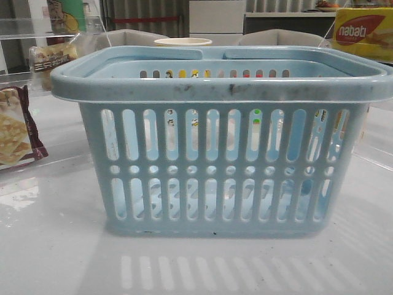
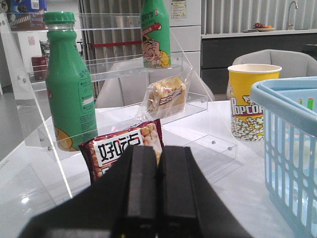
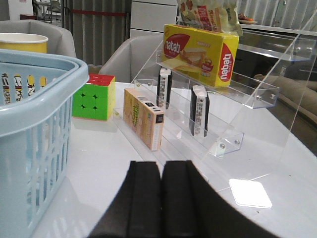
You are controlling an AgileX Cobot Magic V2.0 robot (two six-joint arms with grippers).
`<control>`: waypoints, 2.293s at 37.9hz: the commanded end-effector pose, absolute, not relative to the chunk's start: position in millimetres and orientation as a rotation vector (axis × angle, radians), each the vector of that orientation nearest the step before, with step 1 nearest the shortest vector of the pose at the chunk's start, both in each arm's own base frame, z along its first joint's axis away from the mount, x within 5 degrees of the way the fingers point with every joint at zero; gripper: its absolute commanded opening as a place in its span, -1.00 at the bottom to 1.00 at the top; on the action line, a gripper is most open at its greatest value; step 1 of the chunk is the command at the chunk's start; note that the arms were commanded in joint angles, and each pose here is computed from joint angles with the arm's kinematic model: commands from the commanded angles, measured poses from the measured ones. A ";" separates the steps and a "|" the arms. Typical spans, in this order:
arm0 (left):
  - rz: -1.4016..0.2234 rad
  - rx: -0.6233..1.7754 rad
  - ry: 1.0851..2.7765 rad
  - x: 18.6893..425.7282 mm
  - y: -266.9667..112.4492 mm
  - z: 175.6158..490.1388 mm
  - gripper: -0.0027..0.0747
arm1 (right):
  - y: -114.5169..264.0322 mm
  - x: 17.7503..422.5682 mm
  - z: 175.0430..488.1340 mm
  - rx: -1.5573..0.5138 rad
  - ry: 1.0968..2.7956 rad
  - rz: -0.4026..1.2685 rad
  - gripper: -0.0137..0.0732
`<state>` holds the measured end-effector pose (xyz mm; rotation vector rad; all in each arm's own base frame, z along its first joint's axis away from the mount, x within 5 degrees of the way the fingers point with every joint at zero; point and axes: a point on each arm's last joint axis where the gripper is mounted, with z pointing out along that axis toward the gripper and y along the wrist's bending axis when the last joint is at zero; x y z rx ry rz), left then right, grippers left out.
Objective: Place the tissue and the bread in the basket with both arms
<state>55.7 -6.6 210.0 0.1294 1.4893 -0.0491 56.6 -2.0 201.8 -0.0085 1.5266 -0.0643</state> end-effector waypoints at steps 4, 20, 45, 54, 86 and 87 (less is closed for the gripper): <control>-0.055 0.110 1.386 53.1 -5.9 218.9 -0.70 | -1.9 54.3 211.5 -0.008 1.409 -0.070 -0.62; -0.057 0.096 1.233 42.4 -4.4 261.5 -0.70 | -1.7 45.0 251.0 0.007 1.326 -0.054 -0.62; -0.072 0.160 1.630 61.0 -9.7 395.1 -0.70 | -3.1 68.7 377.3 0.014 1.662 -0.053 -0.62; -0.072 0.182 1.850 90.3 -13.5 371.5 -0.70 | -4.6 103.3 345.7 0.017 1.970 -0.048 -0.62; -0.160 0.291 2.030 148.2 -37.2 331.9 0.42 | -18.7 195.0 294.3 0.126 2.309 -0.045 0.45; -0.166 0.320 2.026 147.5 -39.9 331.9 0.42 | -21.4 198.6 296.7 0.139 2.306 -0.051 0.45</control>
